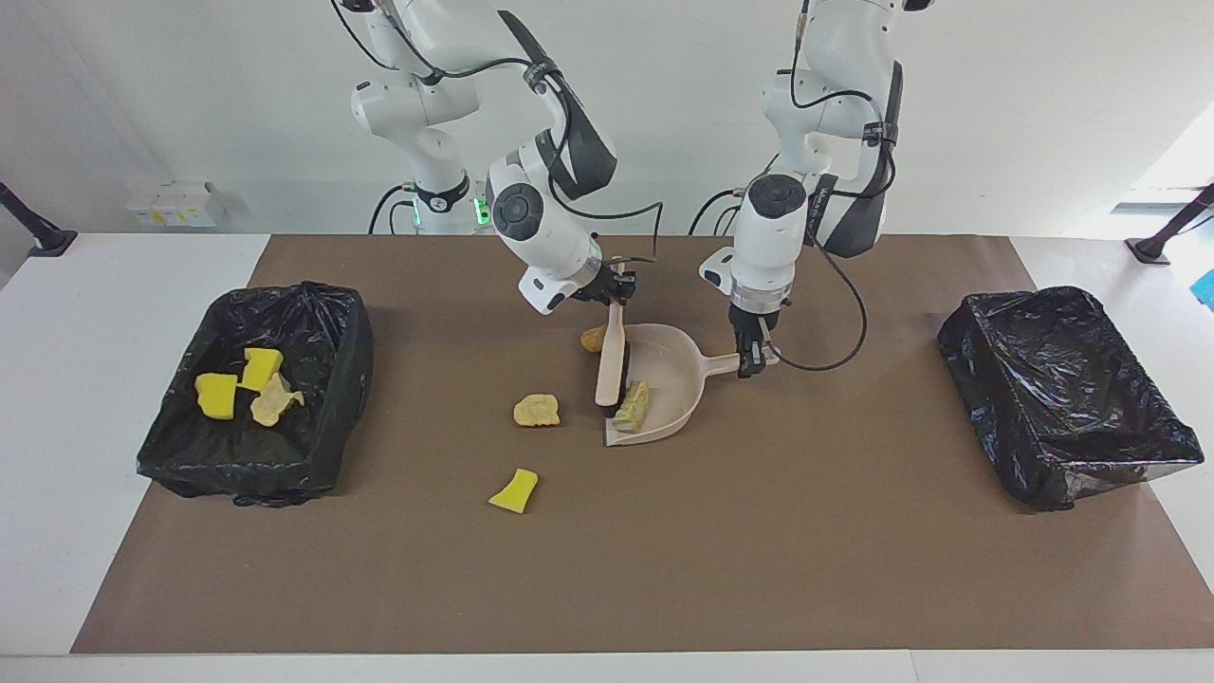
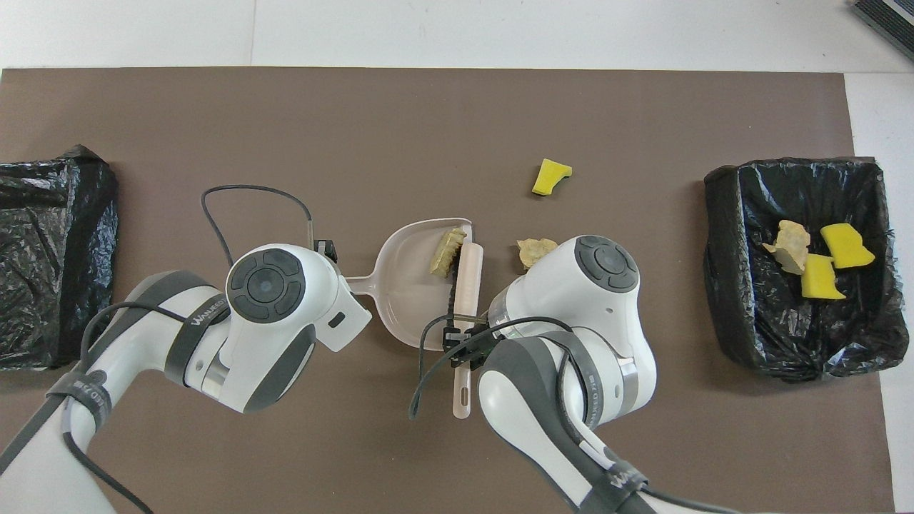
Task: Sweep and dump trash in bin
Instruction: 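Hold the dustpan low with the left gripper while the right gripper sweeps scraps in, then reach the brush with the right gripper toward the yellow and tan scraps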
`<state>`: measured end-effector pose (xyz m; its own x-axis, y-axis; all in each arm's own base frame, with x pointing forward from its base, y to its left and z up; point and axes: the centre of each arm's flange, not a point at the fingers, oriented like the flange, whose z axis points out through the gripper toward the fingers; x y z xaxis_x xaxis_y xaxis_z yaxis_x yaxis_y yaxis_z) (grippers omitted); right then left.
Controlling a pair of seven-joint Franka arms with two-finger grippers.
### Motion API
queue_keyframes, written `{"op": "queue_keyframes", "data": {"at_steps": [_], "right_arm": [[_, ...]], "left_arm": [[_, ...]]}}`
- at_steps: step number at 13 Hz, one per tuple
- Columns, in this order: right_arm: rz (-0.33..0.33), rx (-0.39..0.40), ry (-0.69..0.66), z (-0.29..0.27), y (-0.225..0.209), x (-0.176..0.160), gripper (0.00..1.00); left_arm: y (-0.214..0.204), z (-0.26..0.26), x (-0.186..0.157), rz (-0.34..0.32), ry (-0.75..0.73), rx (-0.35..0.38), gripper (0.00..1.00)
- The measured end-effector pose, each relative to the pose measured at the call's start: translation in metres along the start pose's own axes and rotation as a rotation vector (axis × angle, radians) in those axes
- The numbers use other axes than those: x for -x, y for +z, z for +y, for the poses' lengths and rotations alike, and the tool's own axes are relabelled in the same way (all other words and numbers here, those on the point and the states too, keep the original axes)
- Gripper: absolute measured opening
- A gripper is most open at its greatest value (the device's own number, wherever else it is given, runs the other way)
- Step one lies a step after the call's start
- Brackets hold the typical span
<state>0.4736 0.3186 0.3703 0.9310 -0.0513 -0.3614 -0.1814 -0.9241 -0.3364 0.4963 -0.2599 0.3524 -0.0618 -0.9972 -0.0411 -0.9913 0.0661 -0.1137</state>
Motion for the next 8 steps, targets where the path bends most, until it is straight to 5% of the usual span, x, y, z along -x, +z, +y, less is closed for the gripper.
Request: {"op": "queue_keyframes", "data": {"at_steps": [4,8], "right_arm": [[-0.056,0.036,-0.047,-0.011,-0.062,0.004,0.26],[0.036,0.382,-0.128,0.036,-0.097,-0.002,0.26]], "left_arm": [[0.002,-0.007,-0.001,0.065,-0.053,-0.034,0.33],[0.005,-0.009,0.000,0.086,-0.079,-0.034,0.33]]}}
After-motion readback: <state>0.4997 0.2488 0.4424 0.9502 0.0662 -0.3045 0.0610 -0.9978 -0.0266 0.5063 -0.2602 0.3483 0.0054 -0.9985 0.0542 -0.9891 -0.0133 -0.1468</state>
